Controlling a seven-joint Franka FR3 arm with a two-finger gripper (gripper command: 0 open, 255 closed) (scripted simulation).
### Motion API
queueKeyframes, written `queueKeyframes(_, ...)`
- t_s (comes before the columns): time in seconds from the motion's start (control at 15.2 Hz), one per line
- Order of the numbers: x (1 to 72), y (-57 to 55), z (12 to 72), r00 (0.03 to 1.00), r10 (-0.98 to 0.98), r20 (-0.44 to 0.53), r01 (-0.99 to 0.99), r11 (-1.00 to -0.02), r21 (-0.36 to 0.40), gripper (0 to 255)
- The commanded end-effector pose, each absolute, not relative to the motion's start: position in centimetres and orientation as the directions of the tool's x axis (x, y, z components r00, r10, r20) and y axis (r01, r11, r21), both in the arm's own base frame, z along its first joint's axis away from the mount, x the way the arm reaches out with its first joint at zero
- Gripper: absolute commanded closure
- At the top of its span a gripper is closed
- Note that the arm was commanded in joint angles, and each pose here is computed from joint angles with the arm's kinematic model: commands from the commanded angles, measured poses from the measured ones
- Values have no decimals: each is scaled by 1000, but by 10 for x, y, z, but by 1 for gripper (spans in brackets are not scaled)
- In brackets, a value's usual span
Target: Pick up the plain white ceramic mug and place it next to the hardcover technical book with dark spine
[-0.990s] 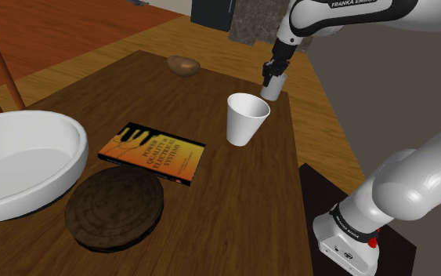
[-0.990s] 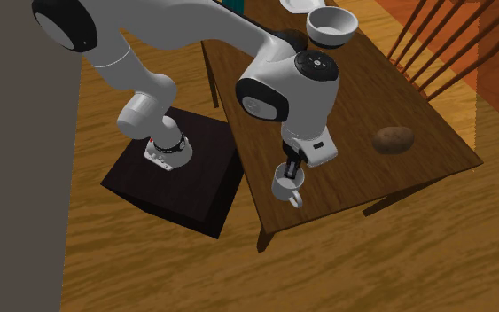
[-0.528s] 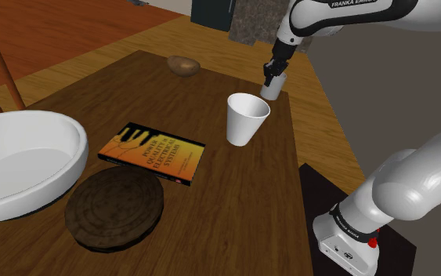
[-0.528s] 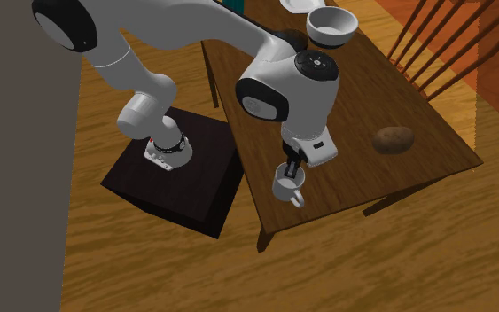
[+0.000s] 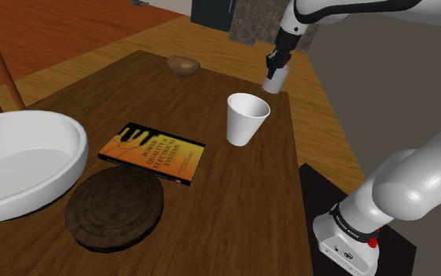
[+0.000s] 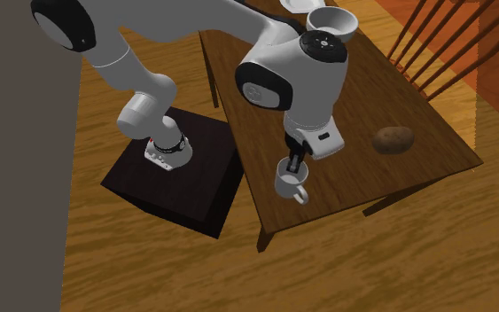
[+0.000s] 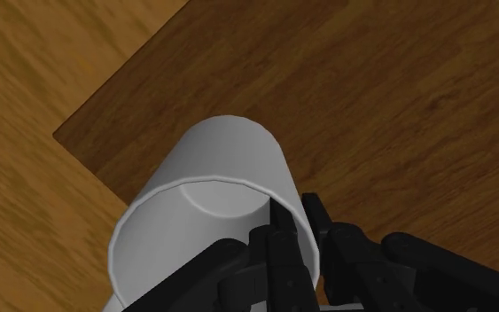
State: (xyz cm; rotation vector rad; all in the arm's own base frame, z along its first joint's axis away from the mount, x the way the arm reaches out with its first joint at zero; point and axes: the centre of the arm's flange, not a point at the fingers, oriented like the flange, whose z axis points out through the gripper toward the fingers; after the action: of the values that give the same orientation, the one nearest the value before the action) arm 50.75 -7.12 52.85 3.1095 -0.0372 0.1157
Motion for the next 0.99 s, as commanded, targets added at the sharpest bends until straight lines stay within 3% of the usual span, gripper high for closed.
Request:
queueKeyframes(0.0,506,-72,539,997,-23,74,-25,-999,29,255)
queueKeyframes(0.92,506,-72,613,997,-23,74,-25,-999,29,255)
